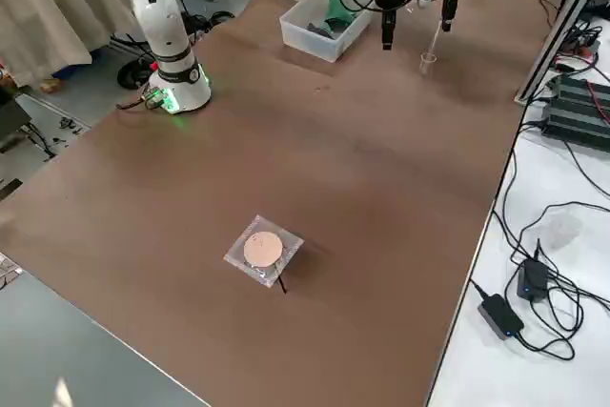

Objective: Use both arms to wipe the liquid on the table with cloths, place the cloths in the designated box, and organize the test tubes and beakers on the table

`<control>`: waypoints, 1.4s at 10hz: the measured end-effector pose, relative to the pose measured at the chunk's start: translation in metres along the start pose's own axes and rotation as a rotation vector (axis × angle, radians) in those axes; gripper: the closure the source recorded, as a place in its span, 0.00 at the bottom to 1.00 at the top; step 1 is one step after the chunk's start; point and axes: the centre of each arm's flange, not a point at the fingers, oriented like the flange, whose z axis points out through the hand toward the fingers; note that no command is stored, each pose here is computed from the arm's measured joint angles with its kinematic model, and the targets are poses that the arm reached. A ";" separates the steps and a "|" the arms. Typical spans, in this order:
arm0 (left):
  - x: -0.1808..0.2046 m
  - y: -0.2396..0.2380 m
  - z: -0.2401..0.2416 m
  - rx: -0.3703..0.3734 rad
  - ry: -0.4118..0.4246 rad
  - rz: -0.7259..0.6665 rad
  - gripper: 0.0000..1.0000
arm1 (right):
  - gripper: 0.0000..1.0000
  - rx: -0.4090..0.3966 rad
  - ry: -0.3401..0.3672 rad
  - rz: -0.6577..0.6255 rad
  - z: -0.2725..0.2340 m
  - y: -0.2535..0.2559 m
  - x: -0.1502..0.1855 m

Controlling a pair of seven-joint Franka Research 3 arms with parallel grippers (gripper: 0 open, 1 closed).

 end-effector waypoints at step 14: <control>-0.014 0.003 0.002 0.007 -0.014 0.017 0.53 | 0.01 0.332 0.186 -0.348 -0.037 0.046 0.036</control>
